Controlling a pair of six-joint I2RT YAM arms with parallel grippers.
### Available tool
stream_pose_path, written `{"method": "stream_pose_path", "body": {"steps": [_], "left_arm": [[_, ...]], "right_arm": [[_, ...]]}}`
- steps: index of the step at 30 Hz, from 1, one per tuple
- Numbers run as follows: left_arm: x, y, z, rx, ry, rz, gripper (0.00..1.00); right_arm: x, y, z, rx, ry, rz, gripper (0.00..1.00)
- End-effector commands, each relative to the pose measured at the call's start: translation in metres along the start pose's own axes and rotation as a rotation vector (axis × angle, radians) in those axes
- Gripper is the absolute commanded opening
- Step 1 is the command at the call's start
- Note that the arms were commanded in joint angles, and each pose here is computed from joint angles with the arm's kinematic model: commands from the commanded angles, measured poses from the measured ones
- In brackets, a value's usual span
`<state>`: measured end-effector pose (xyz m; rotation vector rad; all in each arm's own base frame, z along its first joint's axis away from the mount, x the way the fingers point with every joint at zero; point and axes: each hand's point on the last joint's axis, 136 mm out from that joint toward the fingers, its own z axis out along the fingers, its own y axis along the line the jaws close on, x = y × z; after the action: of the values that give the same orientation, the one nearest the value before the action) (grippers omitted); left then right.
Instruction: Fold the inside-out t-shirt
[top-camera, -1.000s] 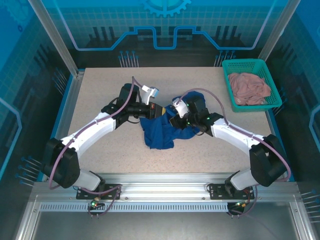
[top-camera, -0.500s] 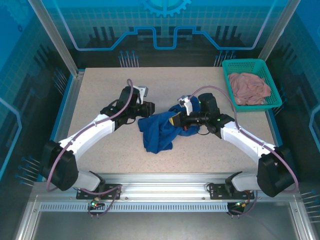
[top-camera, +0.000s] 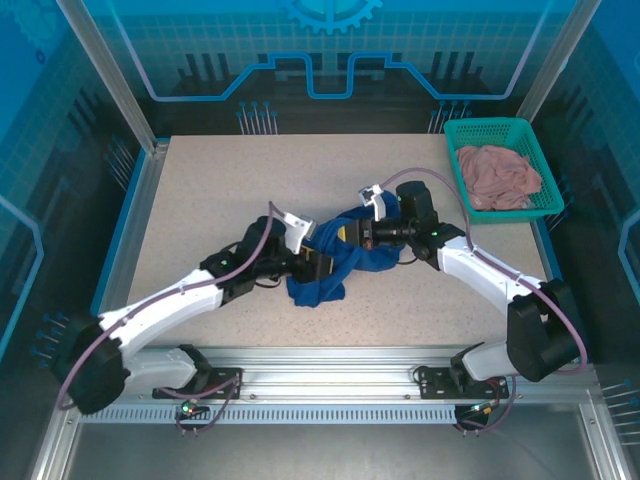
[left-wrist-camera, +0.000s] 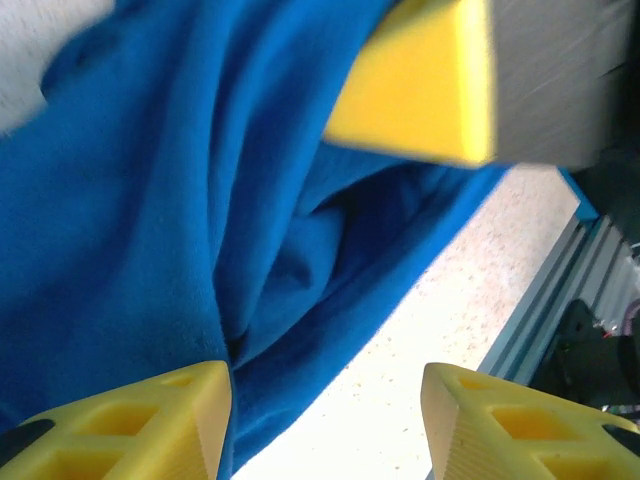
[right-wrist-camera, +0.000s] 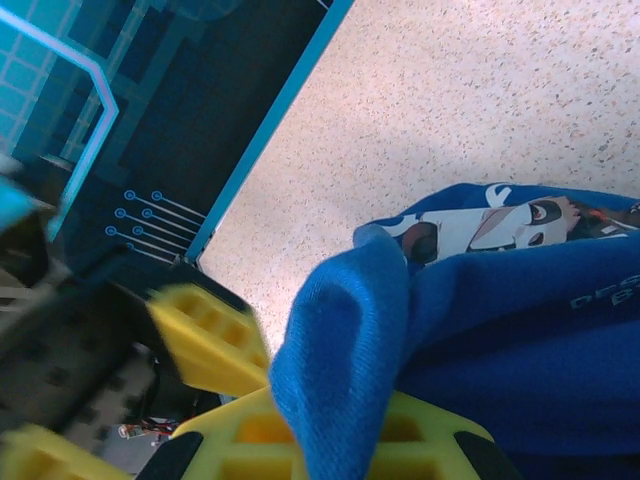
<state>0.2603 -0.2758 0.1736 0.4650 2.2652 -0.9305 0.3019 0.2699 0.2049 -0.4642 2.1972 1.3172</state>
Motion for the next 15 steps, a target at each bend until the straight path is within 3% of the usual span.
{"method": "stream_pose_path", "body": {"steps": [1,7,12,15], "left_arm": [[-0.019,-0.005,0.012,0.016,-0.030,-0.008,0.54],[-0.034,0.026,0.023,-0.141,-0.041,-0.022,0.54],[-0.046,0.023,0.030,-0.089,-0.063,-0.034,0.53],[-0.055,0.015,0.034,-0.032,-0.075,-0.036,0.41]], "right_arm": [[-0.016,0.006,-0.007,-0.019,-0.028,0.002,0.00],[-0.015,0.005,-0.014,-0.009,-0.034,-0.004,0.00],[-0.012,0.006,-0.013,-0.023,-0.021,-0.011,0.00],[-0.011,0.009,-0.013,-0.040,-0.011,-0.027,0.00]]}}
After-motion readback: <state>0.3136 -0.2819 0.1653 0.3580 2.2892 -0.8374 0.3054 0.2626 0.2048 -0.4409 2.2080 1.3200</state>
